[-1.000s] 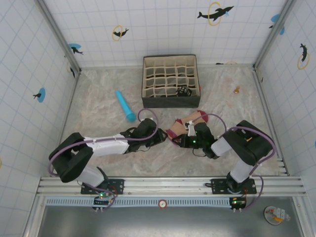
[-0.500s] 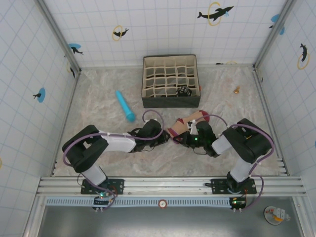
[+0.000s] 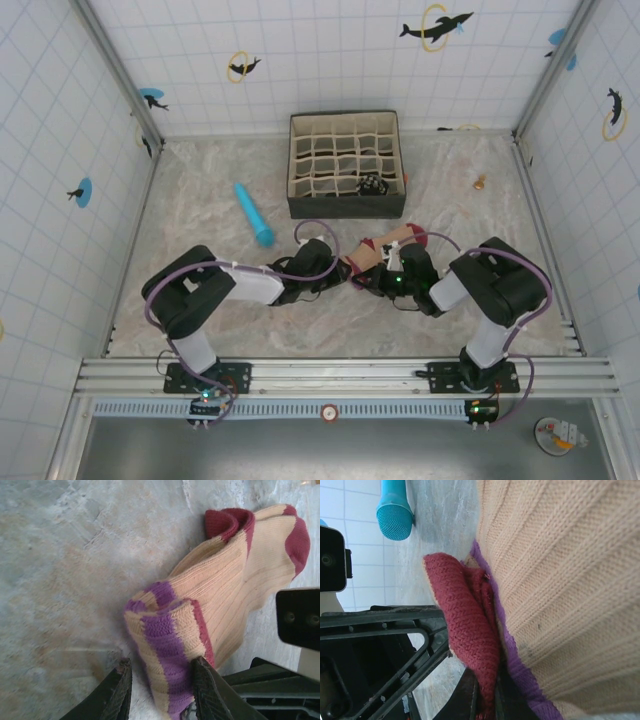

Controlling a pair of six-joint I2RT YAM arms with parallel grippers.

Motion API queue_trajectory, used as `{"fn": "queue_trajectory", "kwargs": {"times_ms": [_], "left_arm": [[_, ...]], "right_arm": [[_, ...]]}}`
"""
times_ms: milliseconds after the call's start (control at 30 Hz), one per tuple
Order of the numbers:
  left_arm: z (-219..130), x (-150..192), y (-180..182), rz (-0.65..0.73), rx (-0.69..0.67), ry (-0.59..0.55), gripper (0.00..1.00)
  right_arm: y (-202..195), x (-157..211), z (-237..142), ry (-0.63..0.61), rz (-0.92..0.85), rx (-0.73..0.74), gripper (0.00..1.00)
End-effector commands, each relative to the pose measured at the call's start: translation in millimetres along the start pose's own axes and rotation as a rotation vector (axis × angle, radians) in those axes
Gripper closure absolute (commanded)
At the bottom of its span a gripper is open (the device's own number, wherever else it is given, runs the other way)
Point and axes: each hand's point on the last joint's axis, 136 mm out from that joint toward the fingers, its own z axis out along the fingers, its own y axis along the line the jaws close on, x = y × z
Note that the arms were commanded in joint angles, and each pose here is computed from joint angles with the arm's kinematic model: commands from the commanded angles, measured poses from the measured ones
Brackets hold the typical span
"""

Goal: Roll the socks

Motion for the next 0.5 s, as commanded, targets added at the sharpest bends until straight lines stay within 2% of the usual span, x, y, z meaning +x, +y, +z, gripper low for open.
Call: {"fn": "queue_trajectory", "kwargs": {"times_ms": [0, 100, 133, 200, 300, 333, 467], "left_arm": [[10.6, 10.2, 20.3, -0.033, -0.065, 0.032, 0.64], [13.5, 12.8, 26.1, -0.052, -0.073, 0.044, 0.66], [13.8, 13.7, 27.6, -0.056, -0.077, 0.048, 0.70], [14.2, 15.6, 32.6, -0.068, -0.091, 0.057, 0.86], [13.3, 17.4, 38.3, -0.076, -0.114, 0.072, 1.00], [12.1, 17.9, 40.2, -0.077, -0.125, 0.076, 1.00], [2.4, 15.7, 45.4, -0.065, -0.186, 0.081, 1.00]], "right_arm": [[-64.2, 32.1, -6.8, 0.070, 0.165, 0.219, 1.00], [-64.0, 31.1, -8.0, 0.065, 0.173, 0.210, 1.00], [-63.7, 30.9, -8.4, 0.064, 0.174, 0.208, 1.00], [-63.1, 29.9, -9.3, 0.060, 0.176, 0.203, 1.00], [-61.1, 27.3, -12.1, 0.048, 0.169, 0.194, 1.00], [-59.2, 26.2, -12.8, 0.045, 0.158, 0.188, 1.00], [-44.0, 16.2, -17.8, 0.023, 0.055, 0.172, 0.76]]}}
